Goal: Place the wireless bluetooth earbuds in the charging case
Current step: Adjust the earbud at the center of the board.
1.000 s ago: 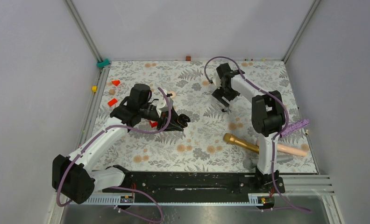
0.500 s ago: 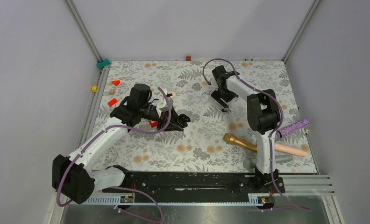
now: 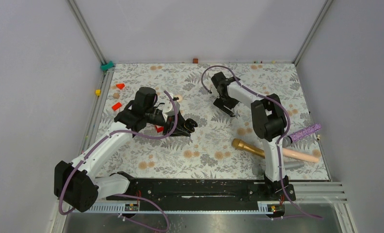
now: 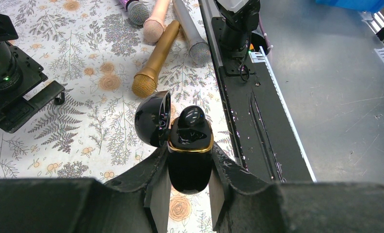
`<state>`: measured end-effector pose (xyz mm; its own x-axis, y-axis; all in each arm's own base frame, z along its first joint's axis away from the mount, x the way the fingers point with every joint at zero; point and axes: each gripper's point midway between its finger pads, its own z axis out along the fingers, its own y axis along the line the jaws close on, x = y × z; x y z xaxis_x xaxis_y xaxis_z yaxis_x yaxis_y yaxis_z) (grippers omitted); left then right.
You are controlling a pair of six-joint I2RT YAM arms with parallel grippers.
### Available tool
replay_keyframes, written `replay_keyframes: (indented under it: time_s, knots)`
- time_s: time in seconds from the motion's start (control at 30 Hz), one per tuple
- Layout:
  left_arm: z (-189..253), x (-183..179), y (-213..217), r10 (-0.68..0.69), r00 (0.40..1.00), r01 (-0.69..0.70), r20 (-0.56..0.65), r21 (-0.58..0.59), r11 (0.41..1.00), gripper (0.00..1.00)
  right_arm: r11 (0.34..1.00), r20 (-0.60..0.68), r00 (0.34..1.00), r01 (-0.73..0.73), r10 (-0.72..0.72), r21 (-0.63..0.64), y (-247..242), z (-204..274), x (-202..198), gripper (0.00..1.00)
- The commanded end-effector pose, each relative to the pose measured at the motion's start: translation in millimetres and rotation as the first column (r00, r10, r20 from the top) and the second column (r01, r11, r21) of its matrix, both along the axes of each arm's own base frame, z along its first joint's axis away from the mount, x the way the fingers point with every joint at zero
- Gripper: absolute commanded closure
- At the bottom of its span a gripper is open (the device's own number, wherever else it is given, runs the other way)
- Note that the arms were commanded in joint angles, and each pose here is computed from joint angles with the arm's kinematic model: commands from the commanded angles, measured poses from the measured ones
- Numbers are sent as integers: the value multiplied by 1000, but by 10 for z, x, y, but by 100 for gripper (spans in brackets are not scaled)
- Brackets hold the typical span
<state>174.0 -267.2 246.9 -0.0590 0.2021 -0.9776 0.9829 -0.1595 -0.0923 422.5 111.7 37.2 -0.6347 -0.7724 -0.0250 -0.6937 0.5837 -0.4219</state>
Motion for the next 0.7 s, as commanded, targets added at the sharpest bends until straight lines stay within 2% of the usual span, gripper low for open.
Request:
replay_keyframes:
  time_s: [0.0,0.17,0.27,0.43,0.57,0.67]
  knots:
    - [93,40,-14,6,999,-5,52,-25,1000,100,1000,-53,998,-21,20,-16,49,-21,-120,20]
    - [88,42,-17,5,999,-3,51,-25,1000,100,999,-7,1000,2,-2,35,95,163,-83,21]
    - [84,49,-16,7,999,-6,51,-24,1000,100,993,11,999,29,-30,117,154,321,-85,21]
    - [101,44,-12,7,998,-6,56,-26,1000,100,960,-37,994,110,-104,257,280,392,-177,26]
    - [97,42,-10,11,998,-10,55,-25,1000,100,891,-143,982,173,-124,419,527,410,-354,31]
    - [105,36,-9,9,998,-8,59,-27,1000,100,844,-218,968,221,-127,489,665,399,-458,32]
